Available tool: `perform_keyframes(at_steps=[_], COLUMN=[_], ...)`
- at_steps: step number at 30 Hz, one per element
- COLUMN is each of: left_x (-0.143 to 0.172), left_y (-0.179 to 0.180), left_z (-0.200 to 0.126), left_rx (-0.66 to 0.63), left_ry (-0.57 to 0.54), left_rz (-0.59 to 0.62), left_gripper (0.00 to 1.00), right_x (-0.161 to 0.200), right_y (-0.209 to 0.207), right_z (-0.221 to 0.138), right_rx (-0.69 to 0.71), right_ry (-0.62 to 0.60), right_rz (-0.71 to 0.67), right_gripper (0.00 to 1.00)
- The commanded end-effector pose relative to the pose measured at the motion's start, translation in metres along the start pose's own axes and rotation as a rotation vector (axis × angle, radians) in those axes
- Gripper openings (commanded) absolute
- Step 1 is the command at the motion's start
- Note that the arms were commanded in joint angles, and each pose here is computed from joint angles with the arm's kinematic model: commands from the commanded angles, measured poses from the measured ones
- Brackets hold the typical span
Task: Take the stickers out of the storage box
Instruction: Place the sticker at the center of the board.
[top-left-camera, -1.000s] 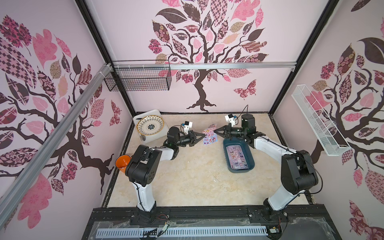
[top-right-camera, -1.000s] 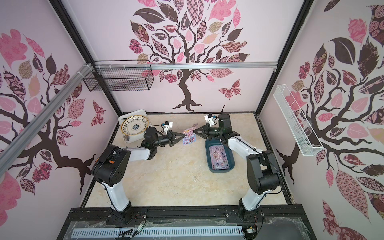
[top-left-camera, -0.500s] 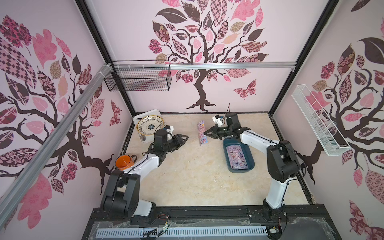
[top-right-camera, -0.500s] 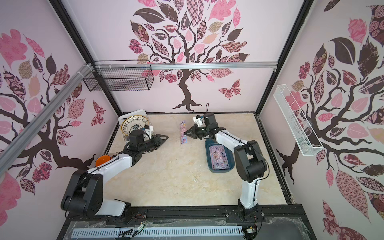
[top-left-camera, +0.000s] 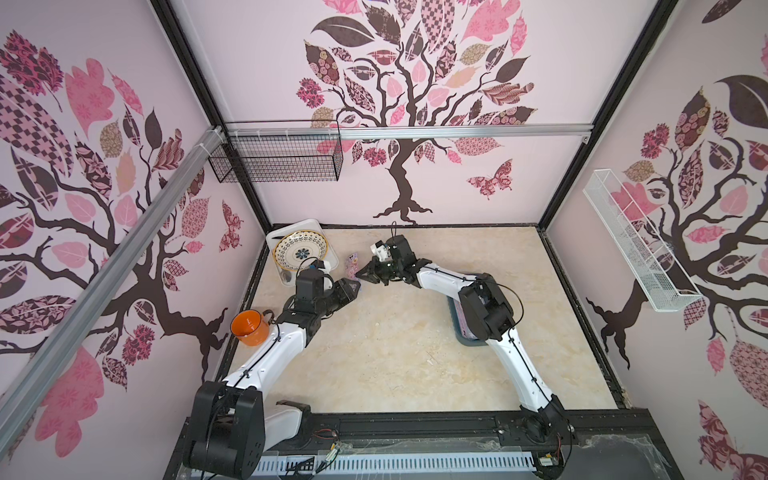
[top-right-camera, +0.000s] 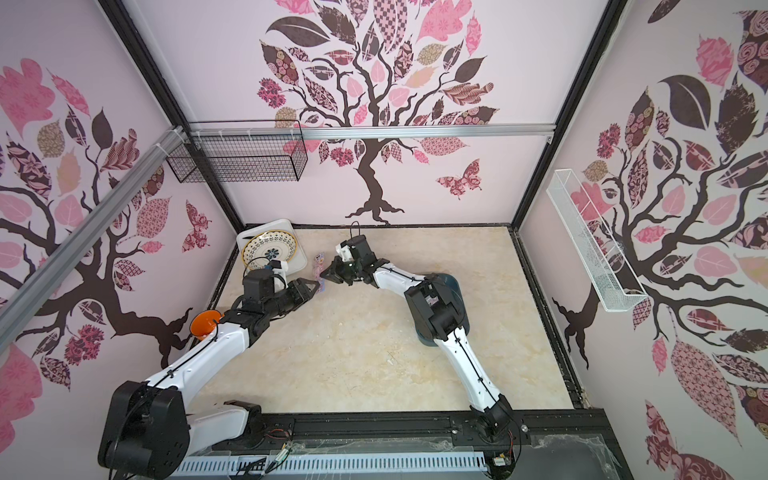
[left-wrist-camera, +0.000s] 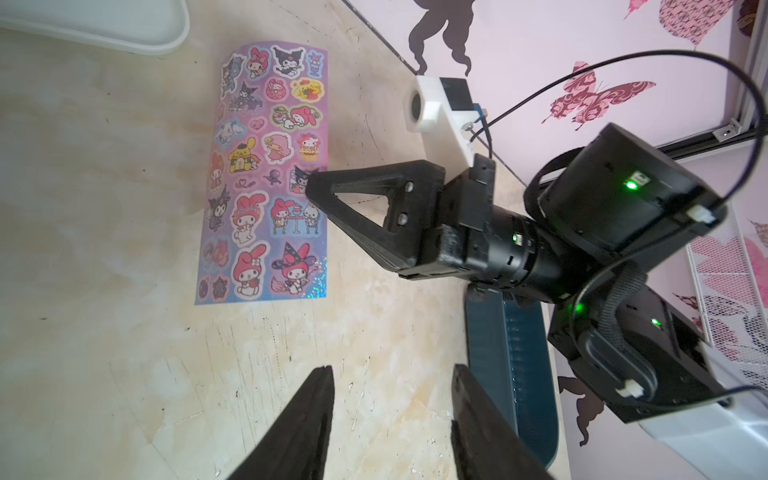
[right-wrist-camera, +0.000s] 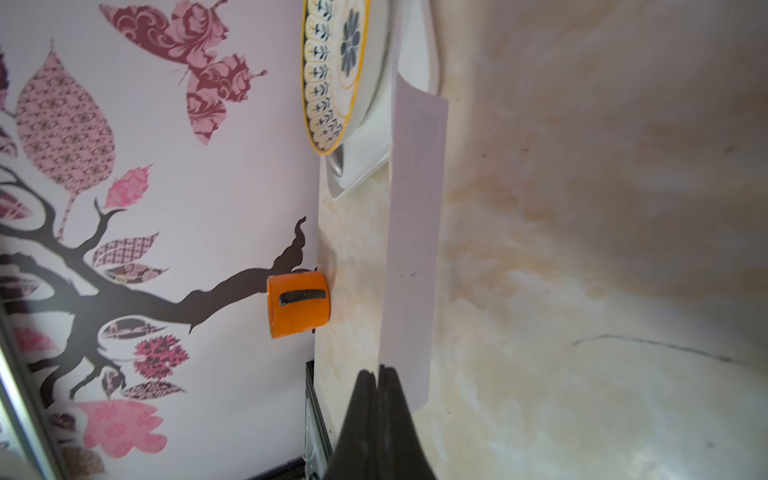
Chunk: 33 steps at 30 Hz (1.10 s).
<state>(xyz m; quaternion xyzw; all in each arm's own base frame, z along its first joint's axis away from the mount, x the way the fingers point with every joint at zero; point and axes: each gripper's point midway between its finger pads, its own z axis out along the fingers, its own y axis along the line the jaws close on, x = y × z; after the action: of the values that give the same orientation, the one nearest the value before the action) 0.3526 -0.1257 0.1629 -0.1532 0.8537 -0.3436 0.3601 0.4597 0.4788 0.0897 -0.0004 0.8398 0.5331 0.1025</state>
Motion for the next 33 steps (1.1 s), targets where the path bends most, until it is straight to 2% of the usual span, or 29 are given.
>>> perform_keyframes(at_steps=[1, 8, 12, 15, 19, 22, 26, 30, 33], left_x=[0.0, 0.001, 0.0, -0.001, -0.003, -0.004, -0.007, -0.009, -0.011], left_y=[-0.002, 0.0, 0.002, -0.002, 0.003, 0.004, 0.006, 0.007, 0.007], left_z=[-0.002, 0.0, 0.001, 0.003, 0.005, 0.004, 0.001, 0.0, 0.001], left_rx=[0.001, 0.012, 0.01, 0.024, -0.011, -0.022, -0.041, -0.051, -0.052], left_ry=[0.013, -0.003, -0.015, -0.013, -0.002, -0.011, -0.028, -0.039, -0.045], left_rz=[0.046, 0.009, 0.003, 0.018, 0.022, 0.035, 0.053, 0.067, 0.077], left_gripper=[0.51, 0.52, 0.54, 0.61, 0.63, 0.63, 0.63, 0.63, 0.63], right_x=[-0.018, -0.013, -0.016, -0.019, -0.018, -0.016, -0.016, -0.022, -0.028], right_y=[-0.041, -0.087, -0.091, -0.09, -0.093, -0.096, -0.093, -0.087, -0.074], right_z=[0.004, 0.006, 0.011, 0.017, 0.021, 0.02, 0.009, -0.016, -0.038], right_rx=[0.102, 0.225, 0.236, 0.239, 0.242, 0.257, 0.281, 0.302, 0.307], right_ry=[-0.066, -0.082, -0.076, -0.062, -0.042, -0.032, -0.044, -0.072, -0.09], right_rz=[0.05, 0.084, 0.081, 0.08, 0.083, 0.079, 0.058, 0.028, -0.012], right_gripper=[0.0, 0.0, 0.0, 0.0, 0.0, 0.06, 0.21, 0.34, 0.4])
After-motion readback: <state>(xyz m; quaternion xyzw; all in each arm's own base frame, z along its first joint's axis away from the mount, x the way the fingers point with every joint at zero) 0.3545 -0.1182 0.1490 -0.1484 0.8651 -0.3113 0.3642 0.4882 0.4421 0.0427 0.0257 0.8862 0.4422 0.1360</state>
